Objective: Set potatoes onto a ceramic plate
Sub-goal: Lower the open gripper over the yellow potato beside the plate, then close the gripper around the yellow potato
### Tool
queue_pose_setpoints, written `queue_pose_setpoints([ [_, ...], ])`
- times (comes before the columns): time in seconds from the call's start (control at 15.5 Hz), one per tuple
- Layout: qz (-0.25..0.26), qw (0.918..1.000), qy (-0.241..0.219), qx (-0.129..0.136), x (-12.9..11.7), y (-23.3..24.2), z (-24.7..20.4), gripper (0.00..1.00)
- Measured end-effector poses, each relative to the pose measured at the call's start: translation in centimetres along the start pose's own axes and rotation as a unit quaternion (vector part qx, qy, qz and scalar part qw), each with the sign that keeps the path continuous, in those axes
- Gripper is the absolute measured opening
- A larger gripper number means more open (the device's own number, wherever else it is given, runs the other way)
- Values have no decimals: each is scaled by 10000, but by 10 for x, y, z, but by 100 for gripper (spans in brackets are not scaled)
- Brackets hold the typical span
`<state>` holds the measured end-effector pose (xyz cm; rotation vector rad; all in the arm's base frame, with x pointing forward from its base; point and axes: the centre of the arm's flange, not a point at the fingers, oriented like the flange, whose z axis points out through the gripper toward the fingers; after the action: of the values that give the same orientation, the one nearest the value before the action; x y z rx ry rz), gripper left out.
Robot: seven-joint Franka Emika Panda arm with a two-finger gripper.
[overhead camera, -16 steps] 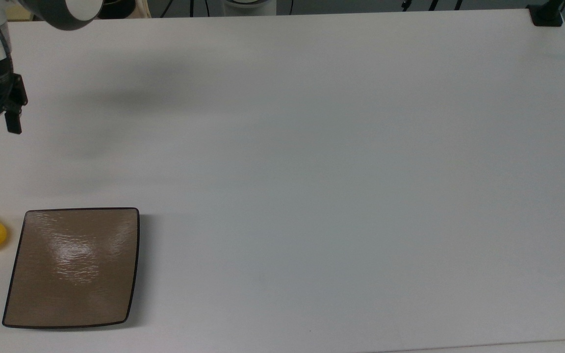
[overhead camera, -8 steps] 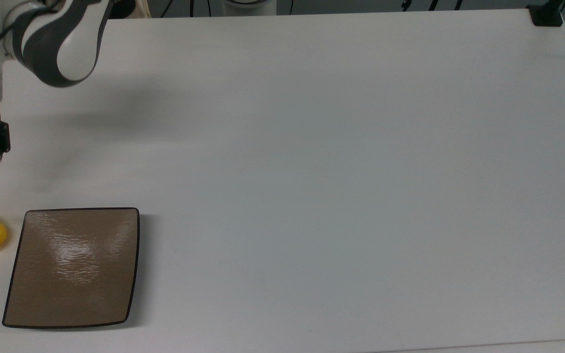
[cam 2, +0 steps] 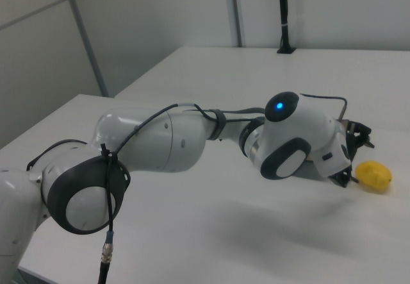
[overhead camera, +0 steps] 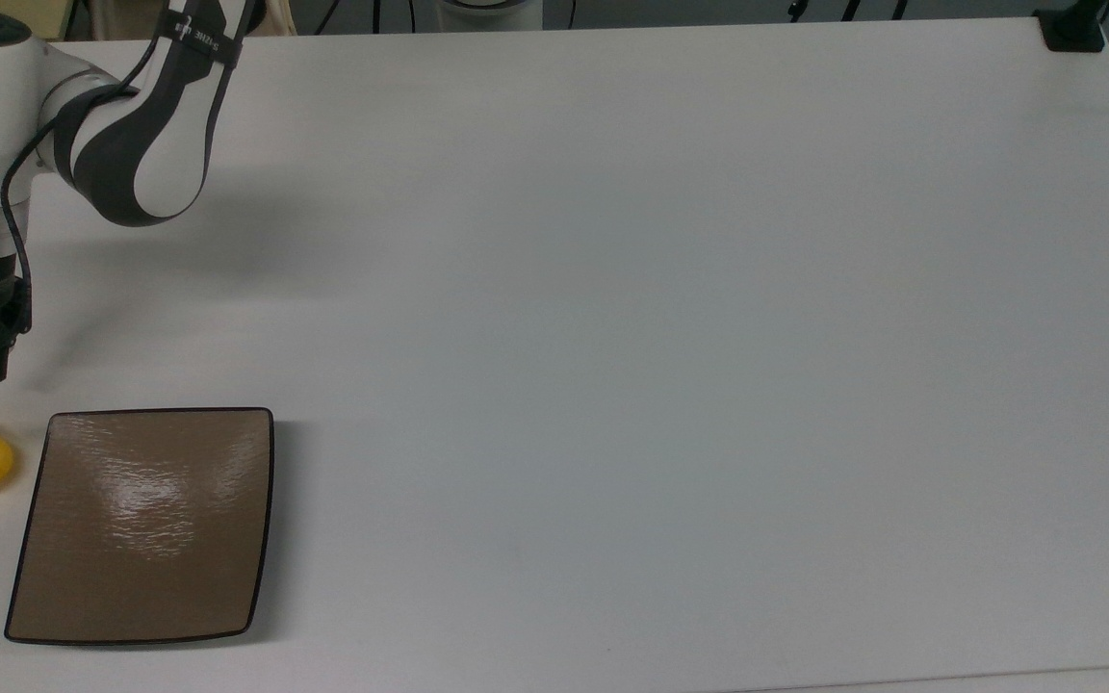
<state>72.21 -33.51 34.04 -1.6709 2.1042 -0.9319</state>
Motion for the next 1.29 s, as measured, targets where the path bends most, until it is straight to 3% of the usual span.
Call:
queue_pose_setpoints([
  [0.52, 23, 9997, 176, 159, -5, 20, 36, 100],
  [0.77, 46, 9986, 284, 447, -7, 17, 44, 100],
  [1.29, 23, 9982, 323, 514, -10, 23, 53, 97],
])
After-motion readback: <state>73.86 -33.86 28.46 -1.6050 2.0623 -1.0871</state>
